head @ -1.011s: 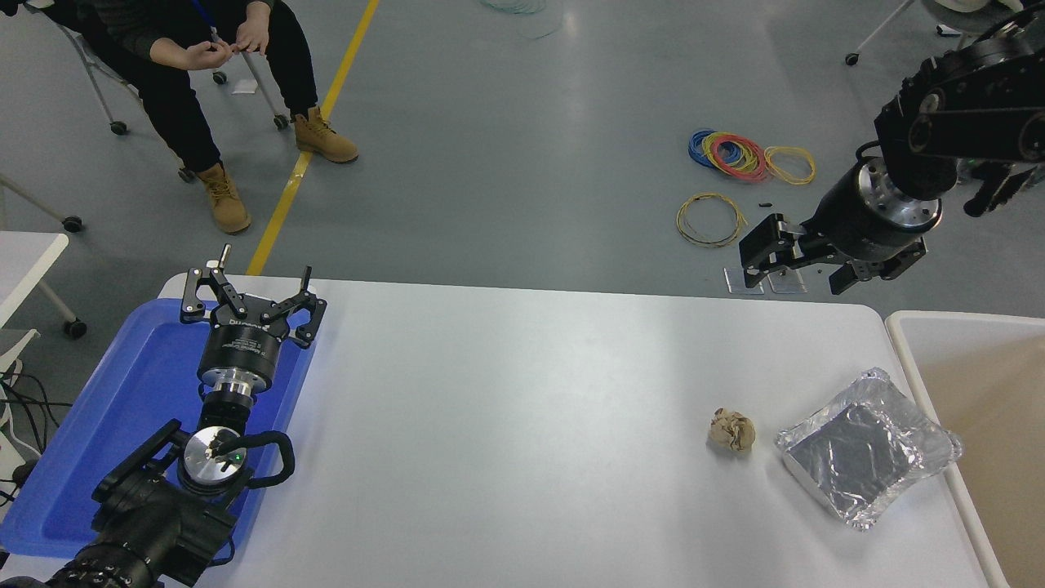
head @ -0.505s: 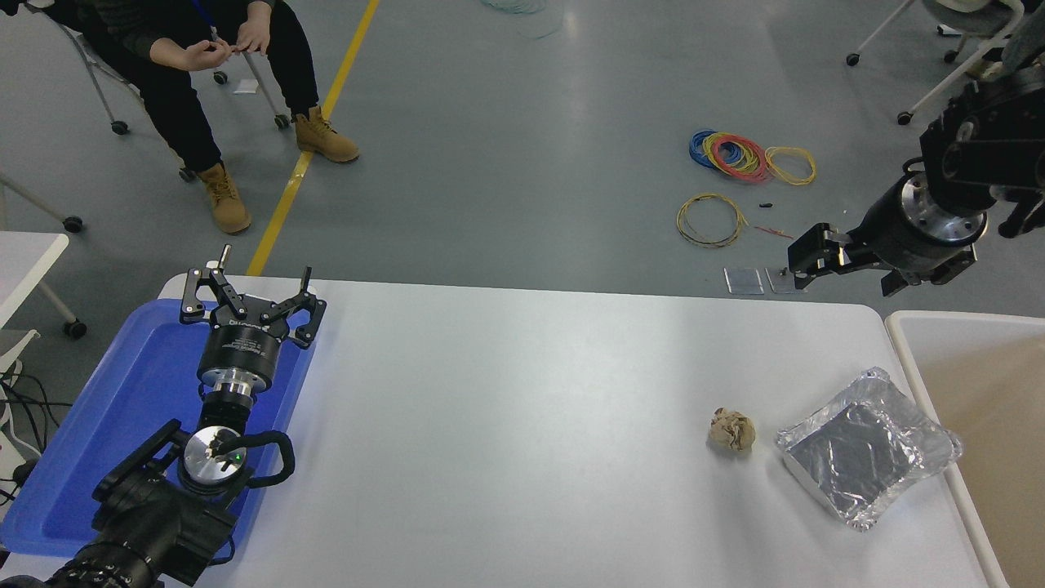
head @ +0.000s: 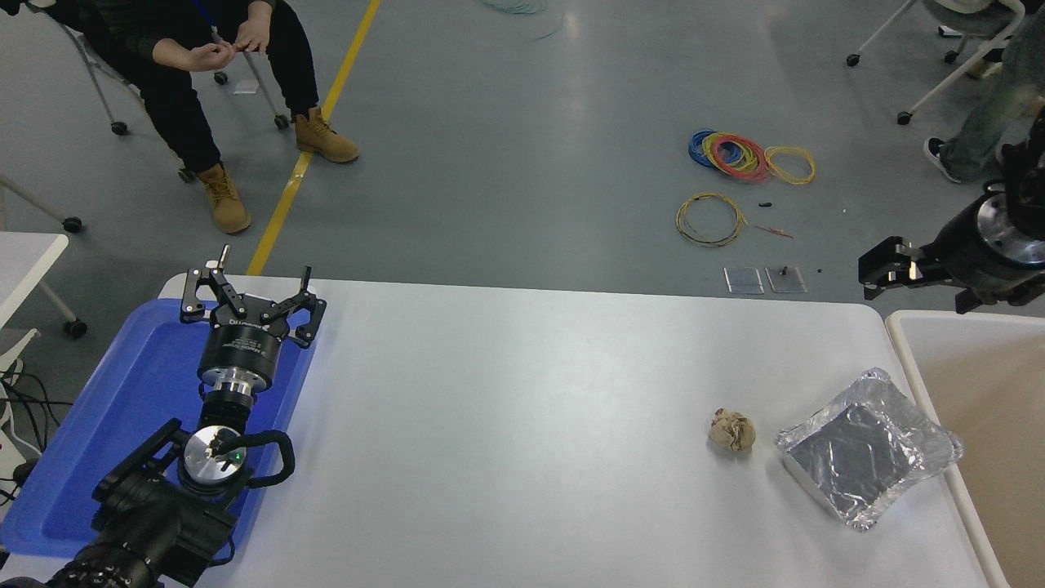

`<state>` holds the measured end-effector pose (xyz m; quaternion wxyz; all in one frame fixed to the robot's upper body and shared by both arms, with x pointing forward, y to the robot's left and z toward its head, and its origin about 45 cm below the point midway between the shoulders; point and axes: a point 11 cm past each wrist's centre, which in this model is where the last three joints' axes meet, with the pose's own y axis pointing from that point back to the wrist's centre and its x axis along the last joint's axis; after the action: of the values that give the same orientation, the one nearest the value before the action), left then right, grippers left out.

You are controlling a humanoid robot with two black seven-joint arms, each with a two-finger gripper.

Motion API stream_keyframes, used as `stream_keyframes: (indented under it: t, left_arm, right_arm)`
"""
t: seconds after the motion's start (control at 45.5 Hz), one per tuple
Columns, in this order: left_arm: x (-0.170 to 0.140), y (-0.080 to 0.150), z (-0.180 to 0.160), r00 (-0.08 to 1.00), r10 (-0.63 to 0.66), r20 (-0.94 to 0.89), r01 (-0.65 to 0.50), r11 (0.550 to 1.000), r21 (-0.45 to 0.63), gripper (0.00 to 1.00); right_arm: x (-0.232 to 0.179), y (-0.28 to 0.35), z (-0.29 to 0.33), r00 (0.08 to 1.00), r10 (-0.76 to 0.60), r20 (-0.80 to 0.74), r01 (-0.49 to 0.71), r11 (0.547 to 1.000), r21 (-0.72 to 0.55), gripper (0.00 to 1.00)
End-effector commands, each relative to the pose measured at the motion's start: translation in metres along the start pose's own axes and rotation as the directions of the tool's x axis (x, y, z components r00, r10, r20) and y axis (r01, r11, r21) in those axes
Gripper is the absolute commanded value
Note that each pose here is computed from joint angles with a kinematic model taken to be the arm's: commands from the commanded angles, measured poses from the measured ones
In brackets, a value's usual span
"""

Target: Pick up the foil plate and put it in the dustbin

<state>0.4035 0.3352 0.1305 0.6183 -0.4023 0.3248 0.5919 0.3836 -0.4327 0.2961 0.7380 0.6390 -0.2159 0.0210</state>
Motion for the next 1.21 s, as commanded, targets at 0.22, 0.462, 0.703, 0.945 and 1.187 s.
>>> stream_keyframes:
  t: [0.22,0.462,0.703,0.945,1.187]
  left_arm:
    - [0.0,0.0,0.0,1.0,0.001,-0.001,-0.001,1.0,0.0,1.0]
    - [0.0,0.0,0.0,1.0,-0.001,0.0,0.001,1.0,0.0,1.0]
    - [0.0,0.0,0.0,1.0,0.001,0.001,-0.001,1.0,0.0,1.0]
    - [0.0,0.0,0.0,1.0,0.001,-0.001,-0.001,1.0,0.0,1.0]
    - [0.0,0.0,0.0,1.0,-0.001,0.0,0.001,1.0,0.0,1.0]
  right_arm:
    - [-0.027,-0.023,0.056,0.996,-0.013,0.09,0.02,0.996,-0.081,1.0]
    - [-0.042,-0.036,0.074,0.993,-0.017,0.118,0.029,0.994,-0.104,1.0]
    - [-0.062,-0.051,0.088,0.986,-0.032,0.167,0.05,0.993,-0.106,1.0]
    - [-0.086,-0.073,0.092,0.97,-0.045,0.237,0.07,0.993,-0.1,1.0]
    - [-0.106,-0.096,0.081,0.965,-0.061,0.255,0.078,0.995,-0.058,1.0]
